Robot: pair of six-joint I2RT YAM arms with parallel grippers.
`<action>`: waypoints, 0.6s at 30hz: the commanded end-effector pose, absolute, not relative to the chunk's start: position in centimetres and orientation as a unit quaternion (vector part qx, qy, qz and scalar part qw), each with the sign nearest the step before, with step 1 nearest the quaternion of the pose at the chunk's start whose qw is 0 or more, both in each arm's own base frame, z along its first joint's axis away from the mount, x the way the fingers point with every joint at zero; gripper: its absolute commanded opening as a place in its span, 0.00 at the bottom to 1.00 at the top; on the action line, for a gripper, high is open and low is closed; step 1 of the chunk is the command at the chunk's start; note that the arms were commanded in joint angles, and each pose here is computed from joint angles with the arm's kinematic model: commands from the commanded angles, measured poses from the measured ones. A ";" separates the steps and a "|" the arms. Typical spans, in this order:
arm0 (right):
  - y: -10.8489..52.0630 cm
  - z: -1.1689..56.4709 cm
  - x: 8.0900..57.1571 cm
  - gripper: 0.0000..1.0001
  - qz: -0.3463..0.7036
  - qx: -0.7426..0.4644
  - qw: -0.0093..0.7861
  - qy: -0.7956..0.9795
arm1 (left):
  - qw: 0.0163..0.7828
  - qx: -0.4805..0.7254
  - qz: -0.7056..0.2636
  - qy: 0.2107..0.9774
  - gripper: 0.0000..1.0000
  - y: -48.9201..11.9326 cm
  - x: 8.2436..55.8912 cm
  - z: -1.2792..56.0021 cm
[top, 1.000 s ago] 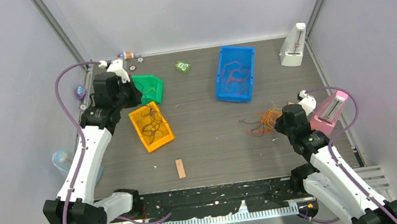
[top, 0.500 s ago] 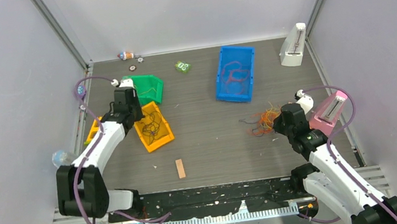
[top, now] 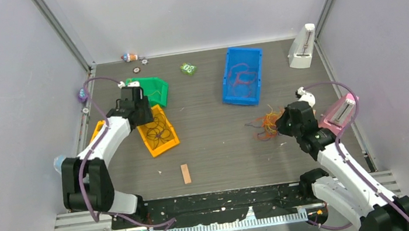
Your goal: Untangle the cables
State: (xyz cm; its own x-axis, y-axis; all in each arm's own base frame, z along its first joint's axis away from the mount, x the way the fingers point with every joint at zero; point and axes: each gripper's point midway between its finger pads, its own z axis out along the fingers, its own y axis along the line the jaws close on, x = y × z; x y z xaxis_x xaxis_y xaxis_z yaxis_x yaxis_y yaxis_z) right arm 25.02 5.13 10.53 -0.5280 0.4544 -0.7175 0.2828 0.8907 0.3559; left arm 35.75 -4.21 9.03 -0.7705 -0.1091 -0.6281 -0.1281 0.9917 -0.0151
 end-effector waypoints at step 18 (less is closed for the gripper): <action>18.6 18.0 26.8 0.81 0.282 -0.019 0.392 0.876 | 0.415 0.178 -0.232 0.862 0.85 -22.5 30.5 19.0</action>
